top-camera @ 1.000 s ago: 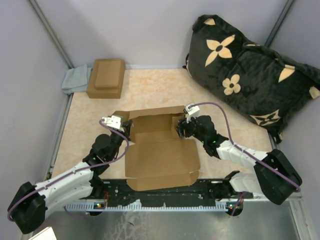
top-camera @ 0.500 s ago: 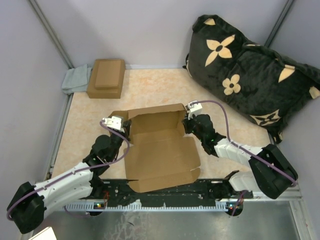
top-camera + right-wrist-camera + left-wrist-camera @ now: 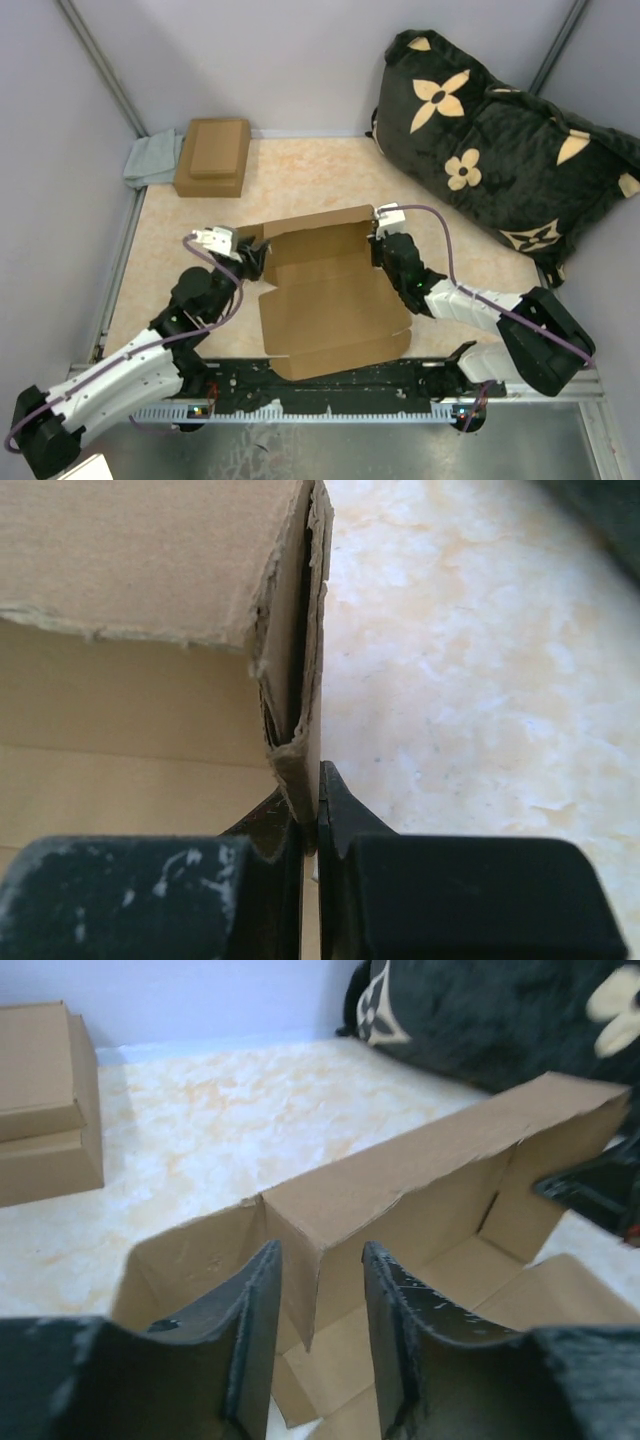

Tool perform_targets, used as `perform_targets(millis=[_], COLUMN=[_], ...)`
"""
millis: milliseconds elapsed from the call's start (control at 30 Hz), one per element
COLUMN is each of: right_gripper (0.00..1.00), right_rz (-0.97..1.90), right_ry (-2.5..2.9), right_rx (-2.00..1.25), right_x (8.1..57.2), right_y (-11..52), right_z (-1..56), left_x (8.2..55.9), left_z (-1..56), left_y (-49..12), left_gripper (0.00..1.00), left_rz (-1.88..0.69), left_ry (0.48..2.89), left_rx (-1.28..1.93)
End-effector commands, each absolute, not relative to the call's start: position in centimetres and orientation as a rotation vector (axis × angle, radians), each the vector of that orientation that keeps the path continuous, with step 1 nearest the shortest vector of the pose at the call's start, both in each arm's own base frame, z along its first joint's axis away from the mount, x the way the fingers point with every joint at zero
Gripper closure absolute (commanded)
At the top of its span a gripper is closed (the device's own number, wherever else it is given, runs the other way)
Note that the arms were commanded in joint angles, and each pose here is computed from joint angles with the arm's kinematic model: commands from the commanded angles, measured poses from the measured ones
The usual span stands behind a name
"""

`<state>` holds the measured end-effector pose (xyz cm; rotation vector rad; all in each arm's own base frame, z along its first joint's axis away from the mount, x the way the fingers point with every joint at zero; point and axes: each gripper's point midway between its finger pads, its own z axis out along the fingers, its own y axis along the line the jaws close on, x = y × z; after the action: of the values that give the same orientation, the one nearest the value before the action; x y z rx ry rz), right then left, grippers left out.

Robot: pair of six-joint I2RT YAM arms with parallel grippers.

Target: Fold the paper box

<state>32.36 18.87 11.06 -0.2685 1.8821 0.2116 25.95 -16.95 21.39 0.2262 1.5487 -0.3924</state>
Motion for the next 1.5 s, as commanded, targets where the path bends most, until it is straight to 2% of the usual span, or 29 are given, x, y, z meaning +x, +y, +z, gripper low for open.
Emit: perform_targets(millis=[0,133,300,567,833,1000,1233,1467], right_gripper=[1.00,1.00,1.00,1.00,1.00,1.00,1.00,1.00], right_rz=[0.060,0.052,0.045,0.048,0.117,0.187,0.256,0.275], right_ry=[1.773,1.786,1.808,1.829,1.891,1.906,1.904,1.917], right_rx=[-0.142,-0.149,-0.108,-0.035,-0.070,-0.078,-0.123,-0.146], right_x=[33.8,33.5,32.8,32.1,32.7,32.9,32.9,33.0], right_y=[16.2,16.0,15.1,13.2,13.7,14.4,15.3,15.8], right_z=[13.4,12.7,12.1,12.2,11.6,11.6,12.3,12.6], left_x=[24.5,24.9,26.7,32.0,38.5,40.5,38.5,34.7], left_z=[25.8,27.8,26.8,25.9,26.1,21.3,16.4,15.6], left_y=[-16.6,-13.4,-10.5,-11.1,-8.9,-9.2,-11.6,-14.5], left_gripper=[0.54,0.55,0.62,0.55,0.55,0.57,0.58,0.59], left_rz=[-0.506,-0.427,-0.207,-0.077,-0.270,-0.385,-0.551,-0.750], left_ry=[1.522,1.469,1.547,1.656,1.649,1.769,1.792,1.798], left_rx=[0.145,-0.012,-0.176,-0.196,-0.235,-0.214,-0.111,0.020])
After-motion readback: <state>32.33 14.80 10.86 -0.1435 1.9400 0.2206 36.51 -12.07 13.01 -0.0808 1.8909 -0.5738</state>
